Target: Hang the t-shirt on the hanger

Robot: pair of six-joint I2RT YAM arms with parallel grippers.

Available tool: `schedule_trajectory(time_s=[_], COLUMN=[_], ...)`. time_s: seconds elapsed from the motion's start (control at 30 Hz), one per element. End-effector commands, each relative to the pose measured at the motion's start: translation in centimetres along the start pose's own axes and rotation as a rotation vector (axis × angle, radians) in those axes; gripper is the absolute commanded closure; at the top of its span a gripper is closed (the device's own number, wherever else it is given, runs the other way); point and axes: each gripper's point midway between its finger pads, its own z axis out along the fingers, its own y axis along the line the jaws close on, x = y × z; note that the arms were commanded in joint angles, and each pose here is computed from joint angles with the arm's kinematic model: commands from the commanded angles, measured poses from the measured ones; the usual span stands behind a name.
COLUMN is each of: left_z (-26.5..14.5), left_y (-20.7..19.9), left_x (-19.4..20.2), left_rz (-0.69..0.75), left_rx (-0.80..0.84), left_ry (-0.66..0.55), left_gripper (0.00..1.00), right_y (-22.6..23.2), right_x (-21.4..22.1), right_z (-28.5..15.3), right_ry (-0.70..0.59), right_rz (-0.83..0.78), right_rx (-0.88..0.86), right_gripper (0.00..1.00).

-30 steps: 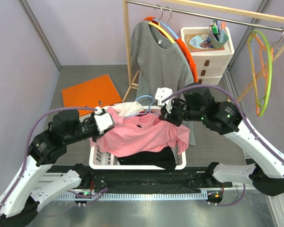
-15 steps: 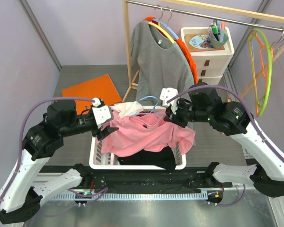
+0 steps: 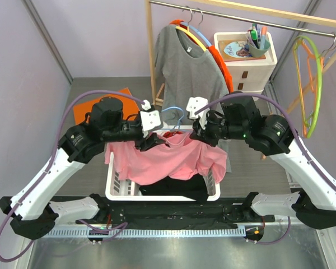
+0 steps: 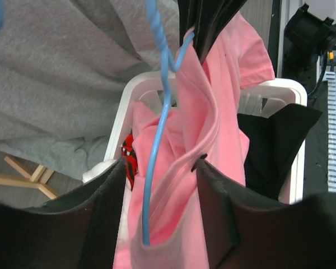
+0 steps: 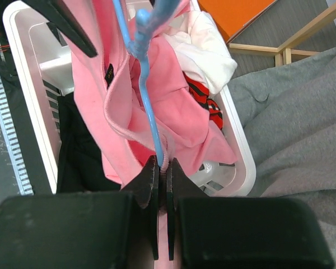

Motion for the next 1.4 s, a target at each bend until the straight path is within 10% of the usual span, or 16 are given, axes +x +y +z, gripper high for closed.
schedule_trajectory(time_s=[0.0, 0.13, 0.53, 1.17, 1.37], left_z=[-0.4, -0.9, -3.9, -3.3, -3.9], left_y=[1.3, 1.6, -0.3, -2.6, -2.4], left_x=[-3.9, -3.6, -2.9, -8.2, -8.3], left_rz=[0.076, 0.082, 0.109, 0.262, 0.23], left_rx=[-0.07, -0.106, -0.091, 0.137, 0.099], left_ry=[-0.12, -0.114, -0.147, -0.283, -0.3], left_gripper=[0.6, 1.0, 1.0, 1.0, 1.0], right_y=[-0.1, -0.2, 1.5, 4.5, 5.7], right_x=[-3.3, -2.6, 1.4, -6.7, -7.0], right_z=[-0.9, -1.2, -4.9, -5.6, -5.9], right_ry=[-0.107, -0.079, -0.007, -0.248, -0.251], right_rz=[-0.005, 0.002, 0.079, 0.063, 0.111], right_rx=[0.002, 0.013, 0.026, -0.221, -0.283], right_gripper=[0.99, 0.99, 0.21, 0.41, 0.83])
